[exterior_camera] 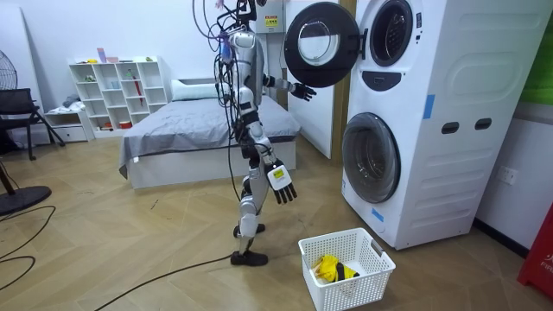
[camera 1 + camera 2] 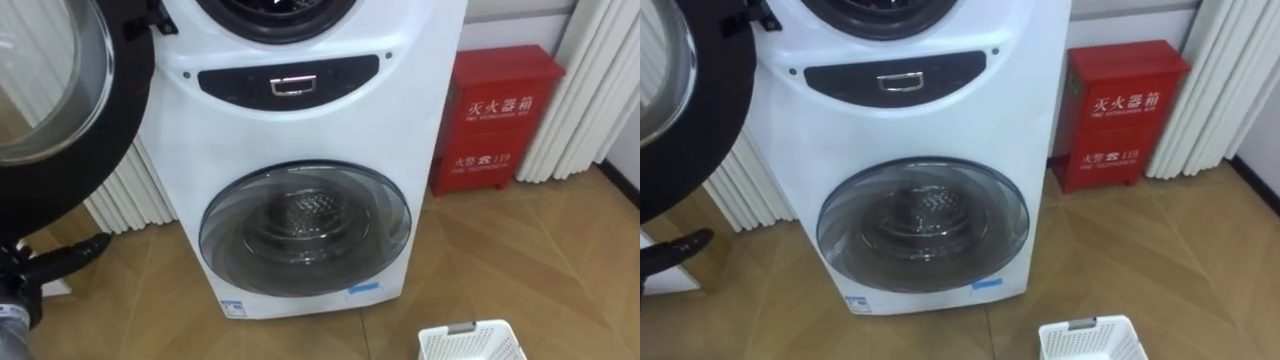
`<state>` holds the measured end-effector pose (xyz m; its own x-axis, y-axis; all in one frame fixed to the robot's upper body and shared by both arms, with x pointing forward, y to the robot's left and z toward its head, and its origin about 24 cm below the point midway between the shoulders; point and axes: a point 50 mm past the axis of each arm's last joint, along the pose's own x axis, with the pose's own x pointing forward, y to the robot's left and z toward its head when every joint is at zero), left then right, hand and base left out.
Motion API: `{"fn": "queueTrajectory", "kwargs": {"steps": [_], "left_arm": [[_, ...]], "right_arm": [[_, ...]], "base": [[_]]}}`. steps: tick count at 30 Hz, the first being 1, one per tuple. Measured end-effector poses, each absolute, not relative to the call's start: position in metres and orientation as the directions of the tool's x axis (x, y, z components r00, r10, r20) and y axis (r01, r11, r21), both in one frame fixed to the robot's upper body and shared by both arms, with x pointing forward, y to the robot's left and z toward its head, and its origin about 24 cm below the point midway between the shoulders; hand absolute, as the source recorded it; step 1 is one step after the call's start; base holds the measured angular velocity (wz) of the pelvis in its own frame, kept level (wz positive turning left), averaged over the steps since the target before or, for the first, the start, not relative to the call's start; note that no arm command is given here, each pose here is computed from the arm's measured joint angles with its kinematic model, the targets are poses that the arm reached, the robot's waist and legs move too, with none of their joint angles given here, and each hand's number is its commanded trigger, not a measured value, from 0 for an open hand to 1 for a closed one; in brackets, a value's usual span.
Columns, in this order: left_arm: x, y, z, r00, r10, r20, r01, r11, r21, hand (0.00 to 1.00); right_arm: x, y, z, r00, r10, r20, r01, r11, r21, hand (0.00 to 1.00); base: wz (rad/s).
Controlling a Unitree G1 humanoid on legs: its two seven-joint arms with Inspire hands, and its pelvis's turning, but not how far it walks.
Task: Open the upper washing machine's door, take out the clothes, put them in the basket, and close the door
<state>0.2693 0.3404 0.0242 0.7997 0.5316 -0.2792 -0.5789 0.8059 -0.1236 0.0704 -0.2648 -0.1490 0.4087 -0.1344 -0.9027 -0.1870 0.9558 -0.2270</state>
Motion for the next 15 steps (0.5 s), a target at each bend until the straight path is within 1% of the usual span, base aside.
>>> {"fn": "queueTrajectory", "kwargs": {"steps": [6,7,9,11,15], "left_arm": [[0.281,0.321,0.034,0.823,0.504,-0.264,-0.536,0.842,-0.065,0.00],[0.282,0.319,0.035,0.827,0.499,-0.259,-0.529,0.846,-0.059,0.00],[0.282,0.322,0.040,0.818,0.522,-0.241,-0.545,0.837,-0.039,0.00],[0.281,0.325,0.043,0.810,0.540,-0.229,-0.550,0.835,0.025,0.00],[0.284,0.319,0.048,0.810,0.539,-0.232,-0.522,0.842,0.135,0.00]], "right_arm": [[0.073,-0.265,-0.148,0.408,-0.124,-0.905,-0.230,0.945,-0.233,0.00],[0.073,-0.266,-0.148,0.407,-0.125,-0.905,-0.225,0.946,-0.232,0.00],[0.080,-0.265,-0.147,0.427,-0.115,-0.897,-0.230,0.945,-0.231,0.00],[0.081,-0.266,-0.146,0.430,-0.121,-0.895,-0.232,0.943,-0.239,0.00],[0.074,-0.266,-0.147,0.413,-0.115,-0.904,-0.251,0.939,-0.234,0.00]], "base": [[0.26],[-0.04],[-0.06],[0.40],[0.17]]}}
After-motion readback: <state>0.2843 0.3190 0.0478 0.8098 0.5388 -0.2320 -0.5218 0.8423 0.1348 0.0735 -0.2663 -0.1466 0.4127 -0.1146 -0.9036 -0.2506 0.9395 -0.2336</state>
